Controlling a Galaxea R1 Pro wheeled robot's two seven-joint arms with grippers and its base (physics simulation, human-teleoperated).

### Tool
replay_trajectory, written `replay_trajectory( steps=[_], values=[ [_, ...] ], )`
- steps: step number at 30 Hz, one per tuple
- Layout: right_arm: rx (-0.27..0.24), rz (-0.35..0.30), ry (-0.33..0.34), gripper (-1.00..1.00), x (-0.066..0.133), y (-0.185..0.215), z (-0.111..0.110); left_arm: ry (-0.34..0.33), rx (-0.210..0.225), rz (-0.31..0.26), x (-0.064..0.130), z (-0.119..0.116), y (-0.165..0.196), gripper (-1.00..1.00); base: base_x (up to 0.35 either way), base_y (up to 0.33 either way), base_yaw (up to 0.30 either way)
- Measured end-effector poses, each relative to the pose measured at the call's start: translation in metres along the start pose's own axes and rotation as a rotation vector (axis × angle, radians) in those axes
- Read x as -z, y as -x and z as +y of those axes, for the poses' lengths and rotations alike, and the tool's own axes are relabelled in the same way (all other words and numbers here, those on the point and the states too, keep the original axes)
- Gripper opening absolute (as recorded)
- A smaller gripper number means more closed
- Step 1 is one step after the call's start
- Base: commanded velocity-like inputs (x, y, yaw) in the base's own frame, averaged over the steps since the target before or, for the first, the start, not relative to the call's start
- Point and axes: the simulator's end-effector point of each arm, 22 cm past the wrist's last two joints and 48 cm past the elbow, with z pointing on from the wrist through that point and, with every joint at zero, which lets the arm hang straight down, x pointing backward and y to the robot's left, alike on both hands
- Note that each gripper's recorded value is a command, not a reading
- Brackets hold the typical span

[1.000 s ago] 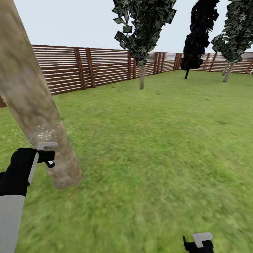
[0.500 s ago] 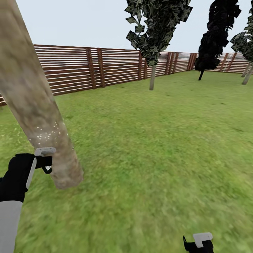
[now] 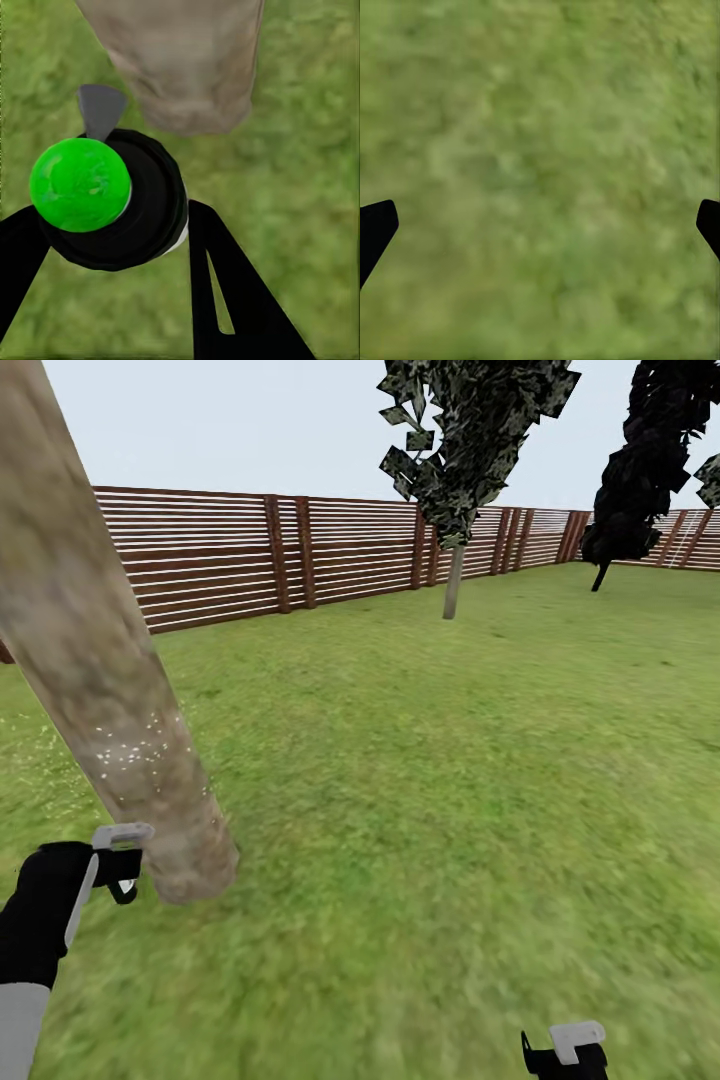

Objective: In the garden, pick up the pesticide atomizer on the floor and spray pesticide onto both trees until each tree trunk is fully covered.

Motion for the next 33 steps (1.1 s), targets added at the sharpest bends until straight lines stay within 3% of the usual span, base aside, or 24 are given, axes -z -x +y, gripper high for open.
replay_trajectory(
  steps=[3,6,16,18,24,27,28,29,33],
  values=[
    [0.0,0.001,0.001,1.0,0.0,0.0,0.0,0.014,0.007,0.002,0.0,0.01,-0.001,-1.0,0.0,0.0,0.0],
    [0.002,0.001,0.002,1.0,0.0,0.0,0.001,0.046,0.074,-0.004,0.002,0.041,-0.001,-1.0,0.0,0.0,0.0],
    [-0.001,0.001,0.002,1.0,0.0,0.0,0.002,0.027,0.072,-0.012,0.004,0.031,0.002,-1.0,0.206,0.154,0.014],
    [-0.001,0.001,0.002,1.0,0.0,0.0,0.002,0.028,0.056,-0.012,0.003,0.028,0.002,-1.0,0.013,0.011,0.24],
    [-0.001,0.001,0.002,1.0,0.0,0.0,0.002,0.083,0.028,0.013,0.002,0.049,-0.015,-1.0,0.001,0.001,0.273],
    [-0.001,0.001,0.003,1.0,0.0,0.0,0.002,0.055,-0.004,0.014,0.001,0.029,-0.015,-1.0,0.0,0.0,0.208],
    [-0.001,0.001,0.002,1.0,0.0,0.0,0.002,0.04,-0.057,0.015,0.0,0.012,-0.014,-1.0,0.0,0.0,0.038],
    [-0.001,0.001,0.003,1.0,0.0,0.0,0.002,0.039,-0.08,0.013,0.0,0.006,-0.011,-1.0,0.0,0.0,0.019],
    [0.0,0.001,0.003,1.0,0.0,0.0,0.002,0.047,-0.073,-0.009,0.005,0.008,0.006,-1.0,0.0,0.0,0.004]
  ],
)
